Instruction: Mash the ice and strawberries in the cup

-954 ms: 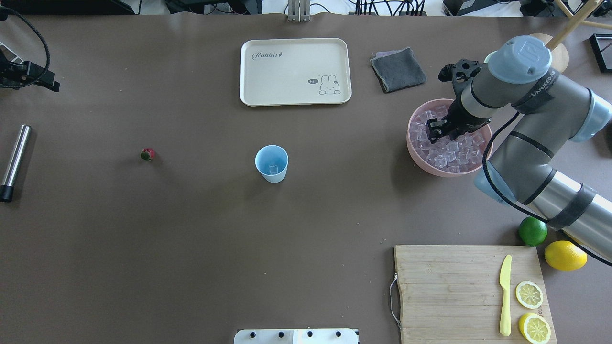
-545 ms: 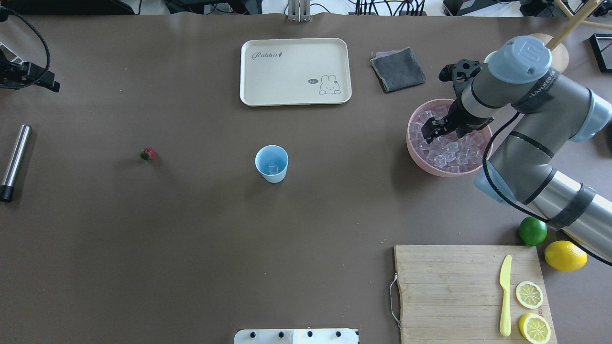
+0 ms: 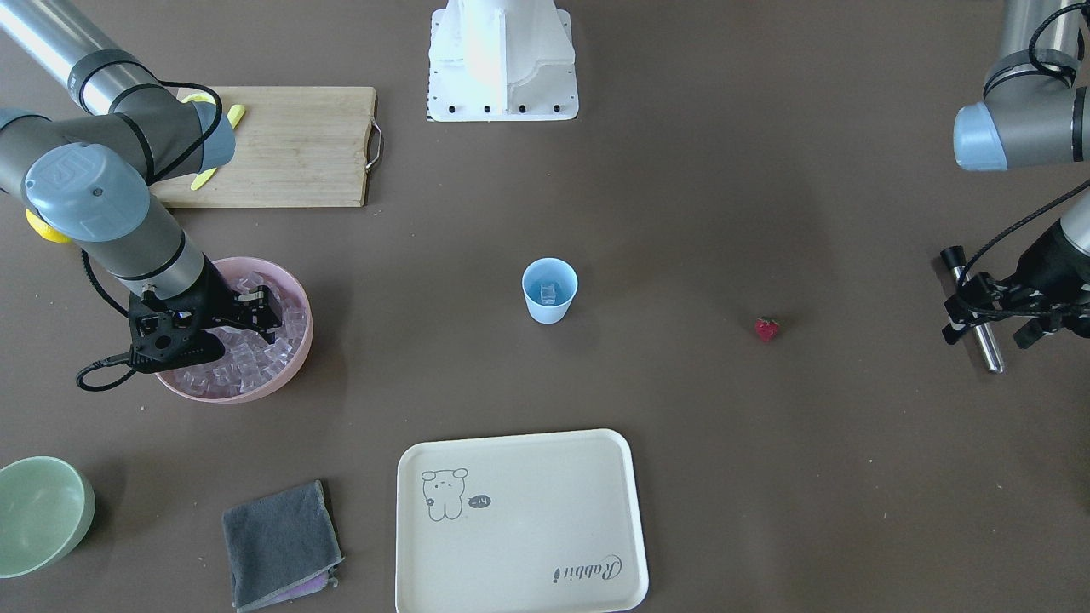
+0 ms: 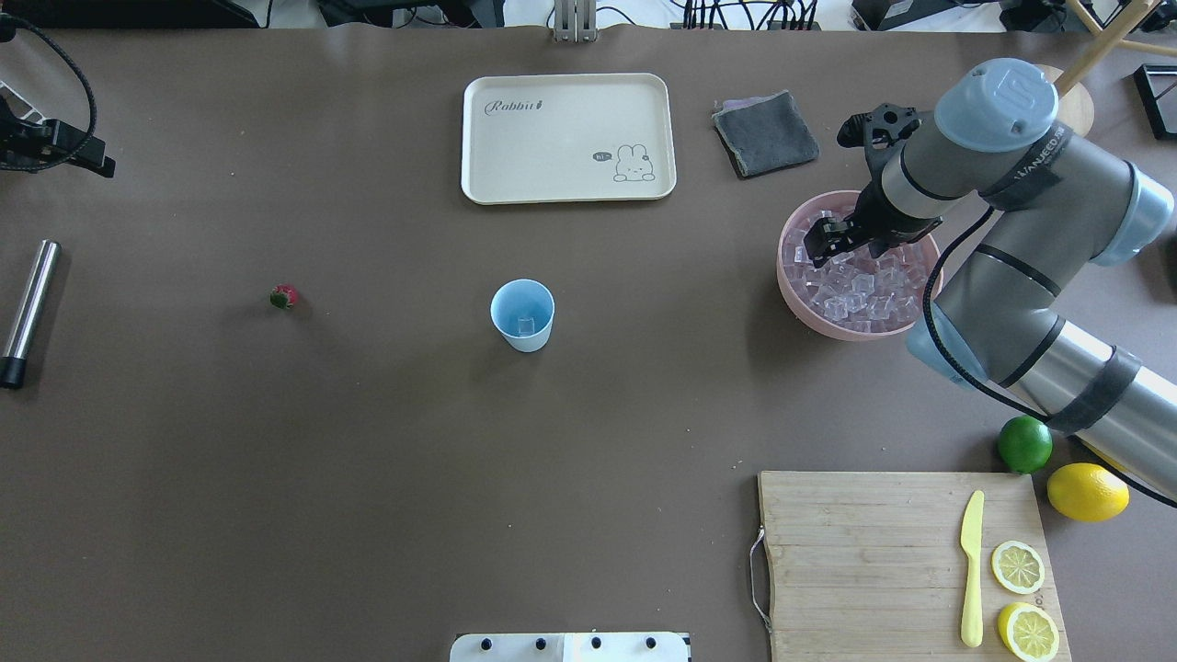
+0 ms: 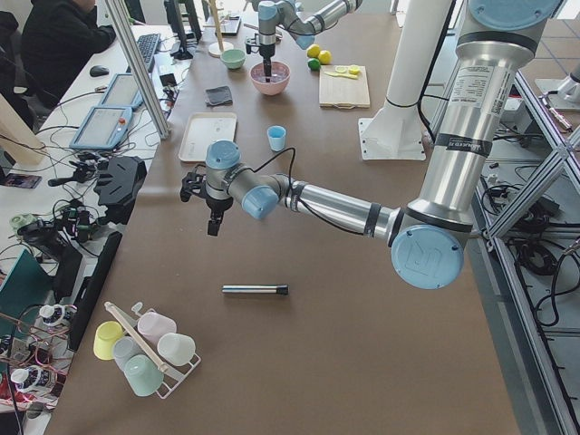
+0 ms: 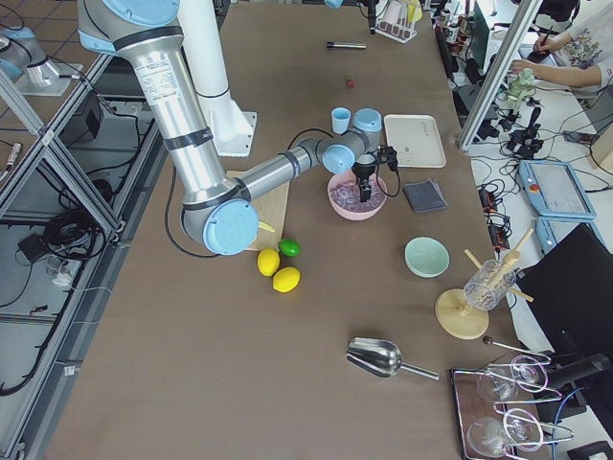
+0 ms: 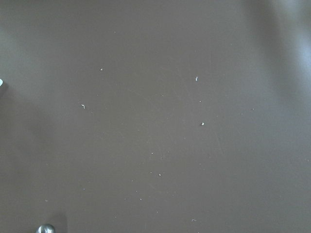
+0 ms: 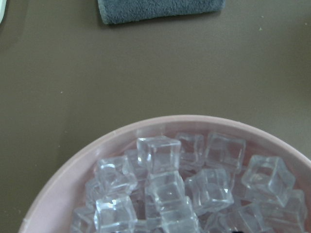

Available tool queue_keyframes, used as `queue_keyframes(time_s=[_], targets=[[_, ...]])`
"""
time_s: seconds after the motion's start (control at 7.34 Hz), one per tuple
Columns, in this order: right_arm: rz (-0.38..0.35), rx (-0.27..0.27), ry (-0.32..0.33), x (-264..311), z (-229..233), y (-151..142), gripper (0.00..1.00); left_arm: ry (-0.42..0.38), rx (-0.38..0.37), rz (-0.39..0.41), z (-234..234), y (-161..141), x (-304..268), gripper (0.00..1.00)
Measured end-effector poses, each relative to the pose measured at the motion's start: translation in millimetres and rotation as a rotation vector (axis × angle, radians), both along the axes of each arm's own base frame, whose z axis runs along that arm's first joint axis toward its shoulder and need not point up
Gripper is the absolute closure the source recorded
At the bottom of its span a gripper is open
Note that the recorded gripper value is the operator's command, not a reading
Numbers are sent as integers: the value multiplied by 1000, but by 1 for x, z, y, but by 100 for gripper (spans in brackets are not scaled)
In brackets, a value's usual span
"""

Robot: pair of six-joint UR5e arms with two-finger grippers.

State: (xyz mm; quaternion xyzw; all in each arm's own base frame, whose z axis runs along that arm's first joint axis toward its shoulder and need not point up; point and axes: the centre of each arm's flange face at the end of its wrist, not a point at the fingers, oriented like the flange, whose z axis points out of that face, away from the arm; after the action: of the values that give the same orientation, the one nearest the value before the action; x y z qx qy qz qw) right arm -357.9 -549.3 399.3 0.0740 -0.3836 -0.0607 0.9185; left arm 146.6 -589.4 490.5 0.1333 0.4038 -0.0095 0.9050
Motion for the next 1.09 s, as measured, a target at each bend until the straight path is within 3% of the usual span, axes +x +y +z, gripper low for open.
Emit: queue_keyframes(time_s=[0.54,1.09], targets=[[3,9,2,5,0,-5,21,2,0,0,1,2,-1,2],[-2,13,18,-2,7,-2,48,2,3,-1,4,2,-1,2]])
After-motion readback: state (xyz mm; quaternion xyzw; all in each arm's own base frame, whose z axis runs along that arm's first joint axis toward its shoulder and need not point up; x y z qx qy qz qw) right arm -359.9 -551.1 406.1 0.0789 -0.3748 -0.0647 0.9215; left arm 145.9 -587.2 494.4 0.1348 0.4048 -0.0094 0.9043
